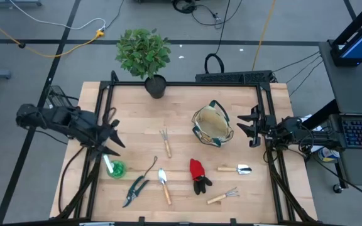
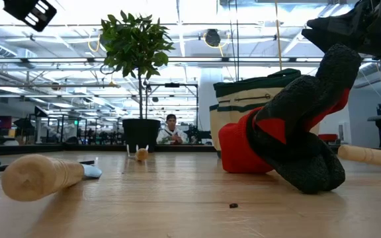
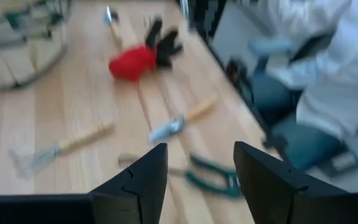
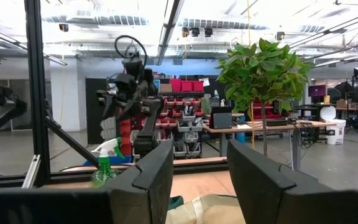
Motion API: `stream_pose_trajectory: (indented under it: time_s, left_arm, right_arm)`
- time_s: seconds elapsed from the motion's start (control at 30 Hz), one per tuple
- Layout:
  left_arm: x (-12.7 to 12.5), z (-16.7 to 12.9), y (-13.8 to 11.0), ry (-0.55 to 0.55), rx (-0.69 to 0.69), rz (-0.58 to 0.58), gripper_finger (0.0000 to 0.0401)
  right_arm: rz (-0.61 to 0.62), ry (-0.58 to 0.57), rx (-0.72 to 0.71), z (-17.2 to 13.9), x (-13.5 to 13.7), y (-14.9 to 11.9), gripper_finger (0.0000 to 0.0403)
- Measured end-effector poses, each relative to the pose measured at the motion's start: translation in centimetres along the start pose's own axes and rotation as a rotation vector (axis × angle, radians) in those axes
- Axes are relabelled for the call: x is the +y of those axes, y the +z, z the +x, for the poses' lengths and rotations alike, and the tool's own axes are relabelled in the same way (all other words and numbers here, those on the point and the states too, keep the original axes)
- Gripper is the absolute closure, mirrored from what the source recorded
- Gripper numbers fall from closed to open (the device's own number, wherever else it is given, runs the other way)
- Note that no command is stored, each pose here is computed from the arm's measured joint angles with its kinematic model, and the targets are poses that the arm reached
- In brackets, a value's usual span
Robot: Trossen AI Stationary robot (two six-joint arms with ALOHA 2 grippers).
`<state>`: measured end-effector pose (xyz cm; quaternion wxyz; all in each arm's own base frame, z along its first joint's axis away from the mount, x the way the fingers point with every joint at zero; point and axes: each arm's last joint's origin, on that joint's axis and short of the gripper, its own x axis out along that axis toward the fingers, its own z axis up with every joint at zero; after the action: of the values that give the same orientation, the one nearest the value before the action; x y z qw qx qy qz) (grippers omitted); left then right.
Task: Pick & Place Garden tools in Gardening bag
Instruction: Put the green spray bottle into the light brown gardening bag
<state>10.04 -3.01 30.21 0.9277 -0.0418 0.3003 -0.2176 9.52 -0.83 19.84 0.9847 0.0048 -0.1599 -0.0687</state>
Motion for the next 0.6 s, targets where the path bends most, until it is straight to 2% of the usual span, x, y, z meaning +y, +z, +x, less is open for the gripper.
stream_pose_trajectory:
  time_s: [0.17,0.37,0.6]
  left_arm:
    - [-0.5,0.5,0.9,-0.059,0.203,-0.018,0.0210]
    - [-1.0,2.0,-0.3,-0.105,0.445,-0.026,0.0210]
    - [-2.1,2.8,-0.7,-0.175,0.527,0.087,0.0210]
  right_arm:
    - [0.007,0.000,0.000,0.0,0.0,0.0,0.0258]
    - [0.005,0.000,0.001,0.0,0.0,0.0,0.0257]
    - [0.010,0.000,0.000,0.0,0.0,0.0,0.0258]
